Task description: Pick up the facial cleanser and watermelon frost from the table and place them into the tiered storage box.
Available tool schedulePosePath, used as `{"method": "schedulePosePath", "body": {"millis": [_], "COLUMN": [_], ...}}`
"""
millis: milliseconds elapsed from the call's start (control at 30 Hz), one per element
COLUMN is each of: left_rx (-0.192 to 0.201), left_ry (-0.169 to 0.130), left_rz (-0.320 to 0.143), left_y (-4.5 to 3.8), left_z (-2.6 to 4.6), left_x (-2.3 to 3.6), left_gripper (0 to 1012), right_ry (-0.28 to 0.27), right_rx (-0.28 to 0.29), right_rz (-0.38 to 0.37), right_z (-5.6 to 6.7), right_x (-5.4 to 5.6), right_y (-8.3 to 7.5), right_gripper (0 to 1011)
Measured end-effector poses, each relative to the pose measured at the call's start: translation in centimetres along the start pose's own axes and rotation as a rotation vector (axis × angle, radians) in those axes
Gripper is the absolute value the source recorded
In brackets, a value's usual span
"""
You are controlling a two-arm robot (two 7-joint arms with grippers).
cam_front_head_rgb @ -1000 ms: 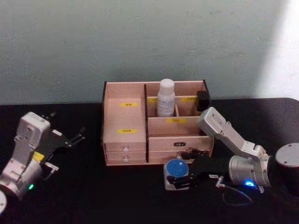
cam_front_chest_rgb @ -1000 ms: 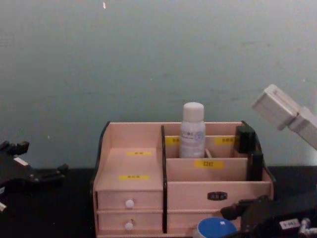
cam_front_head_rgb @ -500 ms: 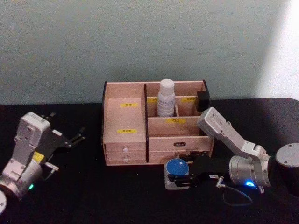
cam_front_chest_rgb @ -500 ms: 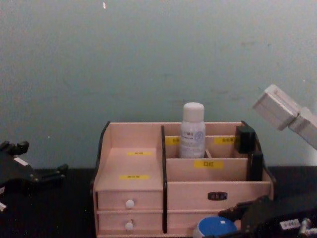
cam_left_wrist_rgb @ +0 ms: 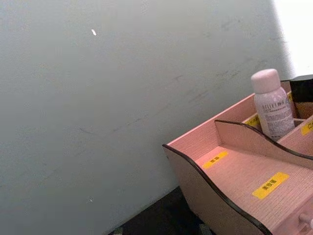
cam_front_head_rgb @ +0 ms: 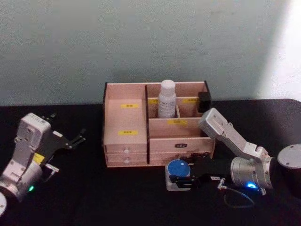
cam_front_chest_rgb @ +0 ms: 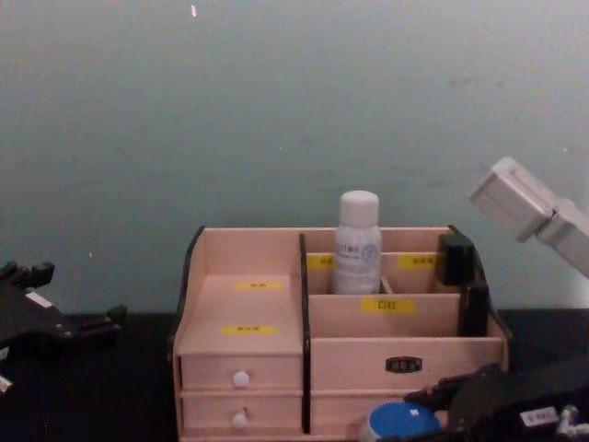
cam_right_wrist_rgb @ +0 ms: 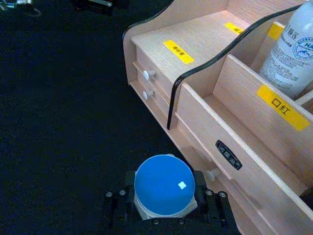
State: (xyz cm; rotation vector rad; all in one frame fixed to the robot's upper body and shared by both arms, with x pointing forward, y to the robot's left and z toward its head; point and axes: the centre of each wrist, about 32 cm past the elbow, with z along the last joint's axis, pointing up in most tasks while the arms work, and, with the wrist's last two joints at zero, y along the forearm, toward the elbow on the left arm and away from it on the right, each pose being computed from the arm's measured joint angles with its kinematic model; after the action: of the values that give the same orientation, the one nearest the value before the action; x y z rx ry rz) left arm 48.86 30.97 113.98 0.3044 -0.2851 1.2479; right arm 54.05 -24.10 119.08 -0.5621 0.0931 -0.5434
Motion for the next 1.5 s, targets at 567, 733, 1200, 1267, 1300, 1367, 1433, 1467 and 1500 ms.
{"method": "schedulePosePath", "body": {"millis": [567,733,1200,1267,1300,1367,1433,1467,1500], "left_rx": [0.0,0.0,0.0,0.0,0.0,0.0,0.0,0.0,0.0], "left_ry": [0.0,0.0,0.0,0.0,0.0,0.0,0.0,0.0,0.0], "left_rz": [0.0,0.0,0.0,0.0,0.0,0.0,0.0,0.0,0.0], "left_y": [0.0,0.0,0.0,0.0,0.0,0.0,0.0,0.0,0.0], "left_z": [0.0,0.0,0.0,0.0,0.0,0.0,0.0,0.0,0.0], "left_x": [0.0,0.0,0.0,0.0,0.0,0.0,0.0,0.0,0.0], "left_gripper": [1001,1001,1001,1002,1002,1001,1001,1001,1001], "right_ry": [-0.011,-0.023,-0.029,-0.028,-0.028,-0.027,-0.027,-0.026,-0.027], "right_rx": [0.051,0.082,0.16,0.167,0.169,0.176,0.183,0.189,0.193], "right_rz": [0.023,0.031,0.0,0.001,0.001,0.003,0.004,0.005,0.006], "right_z": [1.4,2.4,5.9,6.4,6.6,7.1,7.5,7.9,8.1], "right_x": [-0.3,-0.4,0.5,0.7,0.7,0.9,1.0,1.2,1.2], "right_y": [-2.6,-3.1,-1.7,-1.2,-1.1,-0.7,-0.4,0.0,0.1], "right_gripper": [713,713,715,713,713,713,713,713,713]}}
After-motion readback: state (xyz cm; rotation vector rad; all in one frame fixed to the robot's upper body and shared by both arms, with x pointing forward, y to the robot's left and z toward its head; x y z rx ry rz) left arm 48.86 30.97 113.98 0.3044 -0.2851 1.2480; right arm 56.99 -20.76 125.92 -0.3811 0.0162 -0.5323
